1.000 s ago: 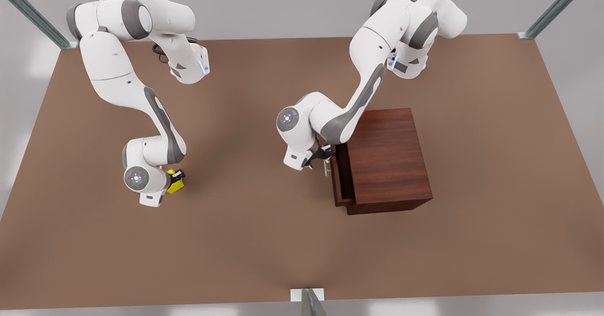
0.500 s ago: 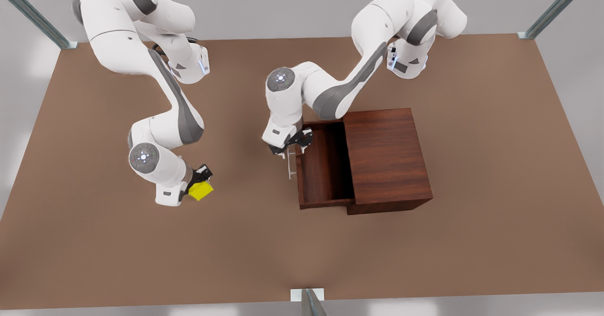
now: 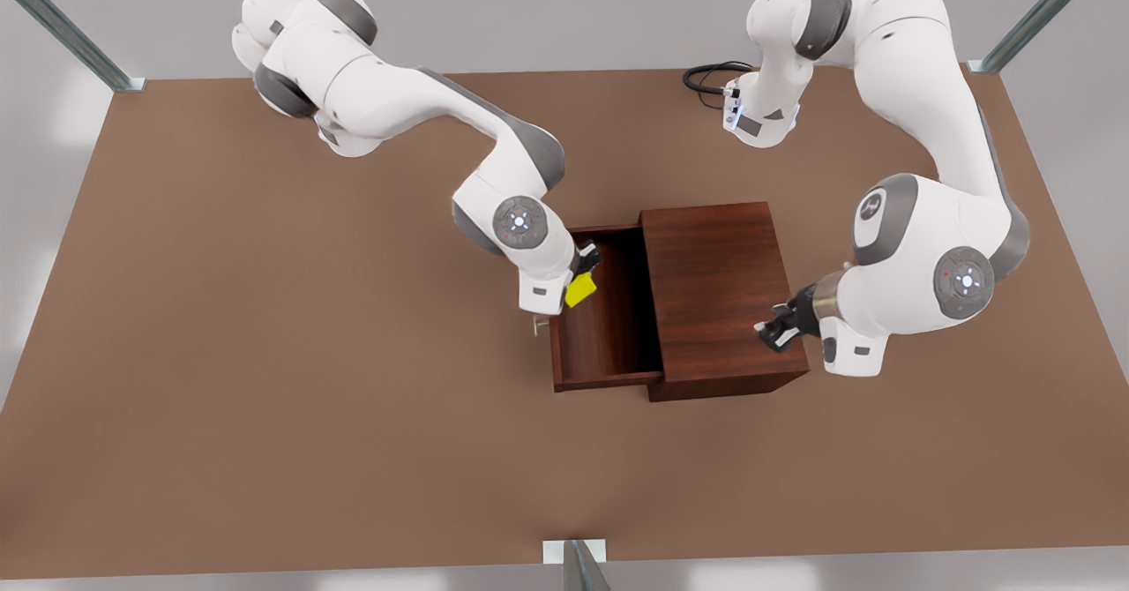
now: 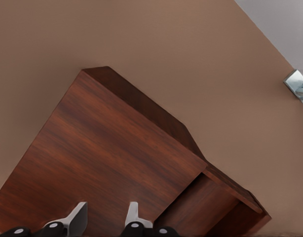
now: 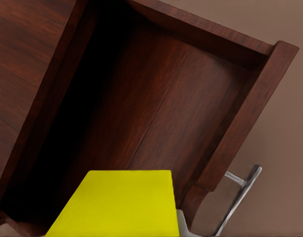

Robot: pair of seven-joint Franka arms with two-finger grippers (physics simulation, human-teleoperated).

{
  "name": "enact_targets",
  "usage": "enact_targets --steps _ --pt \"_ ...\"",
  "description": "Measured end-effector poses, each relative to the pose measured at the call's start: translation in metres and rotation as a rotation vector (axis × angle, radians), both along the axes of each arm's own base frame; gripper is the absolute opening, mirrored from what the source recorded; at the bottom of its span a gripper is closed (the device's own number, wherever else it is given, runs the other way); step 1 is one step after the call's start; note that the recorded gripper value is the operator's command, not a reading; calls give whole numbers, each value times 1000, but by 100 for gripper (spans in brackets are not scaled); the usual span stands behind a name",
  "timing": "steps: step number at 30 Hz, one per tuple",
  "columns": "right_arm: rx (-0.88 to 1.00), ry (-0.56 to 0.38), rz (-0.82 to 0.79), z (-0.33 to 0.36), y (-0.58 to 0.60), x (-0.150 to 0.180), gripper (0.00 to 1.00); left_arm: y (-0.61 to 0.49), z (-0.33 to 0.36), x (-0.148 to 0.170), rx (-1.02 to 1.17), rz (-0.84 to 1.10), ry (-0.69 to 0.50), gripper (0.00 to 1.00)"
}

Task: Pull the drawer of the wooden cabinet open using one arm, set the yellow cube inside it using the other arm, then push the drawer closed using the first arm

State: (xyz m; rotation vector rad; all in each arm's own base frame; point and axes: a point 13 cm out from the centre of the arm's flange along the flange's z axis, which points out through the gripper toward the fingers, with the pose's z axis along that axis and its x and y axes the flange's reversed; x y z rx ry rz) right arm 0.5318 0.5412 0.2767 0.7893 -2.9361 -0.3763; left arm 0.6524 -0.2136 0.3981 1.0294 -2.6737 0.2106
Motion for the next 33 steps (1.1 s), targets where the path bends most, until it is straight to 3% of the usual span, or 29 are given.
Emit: enact_targets --steps 1,3,7,9,11,13,15,17,23,27,33 --pt "-7 9 -26 -6 7 -4 62 -13 0 -1 -15 28 5 21" --pt "-20 25 -80 -17 16 -11 100 -26 -4 2 -30 105 17 21" --pt "-34 29 -192 -16 17 -7 100 -47 -14 3 -27 244 49 21" --pt "-23 -12 -305 29 -33 34 100 -53 -15 3 -22 312 65 21" --pt "-45 -93 -448 100 -135 82 100 -70 -14 1 -21 367 73 21" --pt "-143 -184 -594 155 -264 98 100 -111 -15 -7 -24 405 74 21" --pt "-230 -196 -748 175 -391 110 100 -173 -25 -22 -37 434 74 21" --pt "-267 -151 -868 176 -496 110 100 -235 -40 -39 -53 478 72 21" --pt "-248 -97 -689 172 -469 96 100 -350 -54 -65 -136 707 65 21" --pt "-248 -76 -628 168 -478 91 100 -395 -101 -82 -120 830 67 21" --pt "-243 -106 -544 184 -474 94 100 -426 -165 -104 -52 928 12 21"
